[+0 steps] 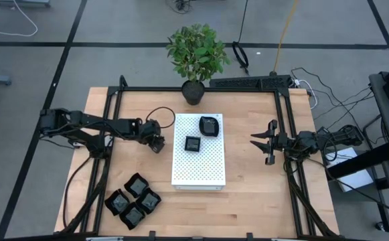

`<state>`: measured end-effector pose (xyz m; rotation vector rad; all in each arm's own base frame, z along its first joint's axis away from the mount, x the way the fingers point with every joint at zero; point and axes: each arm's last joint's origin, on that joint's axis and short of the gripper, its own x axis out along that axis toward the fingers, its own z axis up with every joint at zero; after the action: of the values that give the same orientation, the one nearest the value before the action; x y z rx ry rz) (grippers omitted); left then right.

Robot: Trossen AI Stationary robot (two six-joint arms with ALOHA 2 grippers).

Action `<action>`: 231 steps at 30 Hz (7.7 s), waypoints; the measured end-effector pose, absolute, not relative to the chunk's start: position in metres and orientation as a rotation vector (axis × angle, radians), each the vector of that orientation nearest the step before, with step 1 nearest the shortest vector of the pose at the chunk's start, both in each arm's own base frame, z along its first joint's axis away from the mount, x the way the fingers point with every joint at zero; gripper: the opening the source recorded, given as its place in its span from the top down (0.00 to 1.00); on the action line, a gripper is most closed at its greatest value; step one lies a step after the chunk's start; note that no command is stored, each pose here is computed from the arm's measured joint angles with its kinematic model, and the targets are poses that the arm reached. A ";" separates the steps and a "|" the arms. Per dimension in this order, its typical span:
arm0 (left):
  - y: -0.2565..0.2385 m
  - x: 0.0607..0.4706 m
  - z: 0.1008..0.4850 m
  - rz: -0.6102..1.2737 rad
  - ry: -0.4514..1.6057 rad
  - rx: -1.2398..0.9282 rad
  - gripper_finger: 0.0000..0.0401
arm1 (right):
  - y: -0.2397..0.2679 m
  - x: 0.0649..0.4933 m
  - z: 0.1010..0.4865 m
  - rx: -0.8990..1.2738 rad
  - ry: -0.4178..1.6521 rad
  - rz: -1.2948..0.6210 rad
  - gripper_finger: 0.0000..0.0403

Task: Pick & Place Mini shaped plates
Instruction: Stack the black square plate on top of the the black square plate on the shelf, then adjust the black square plate, then put the black distorted square plate on the shelf

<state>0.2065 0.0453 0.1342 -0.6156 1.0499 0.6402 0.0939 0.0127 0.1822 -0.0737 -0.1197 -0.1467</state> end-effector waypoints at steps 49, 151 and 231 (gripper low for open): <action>0.048 0.190 0.257 0.848 0.744 -0.572 0.99 | 0.013 0.094 0.182 -0.074 -0.119 -0.147 0.75; -0.114 0.331 0.226 0.224 0.445 -0.193 0.99 | 0.013 0.094 0.182 -0.075 -0.116 -0.147 0.75; -0.111 0.167 0.167 1.011 1.352 -0.967 0.52 | 0.013 0.094 0.182 -0.076 -0.115 -0.147 0.75</action>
<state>0.1671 -0.1111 0.1672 -0.9670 1.3523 1.0109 0.0943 0.0128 0.1818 -0.0756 -0.1150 -0.1468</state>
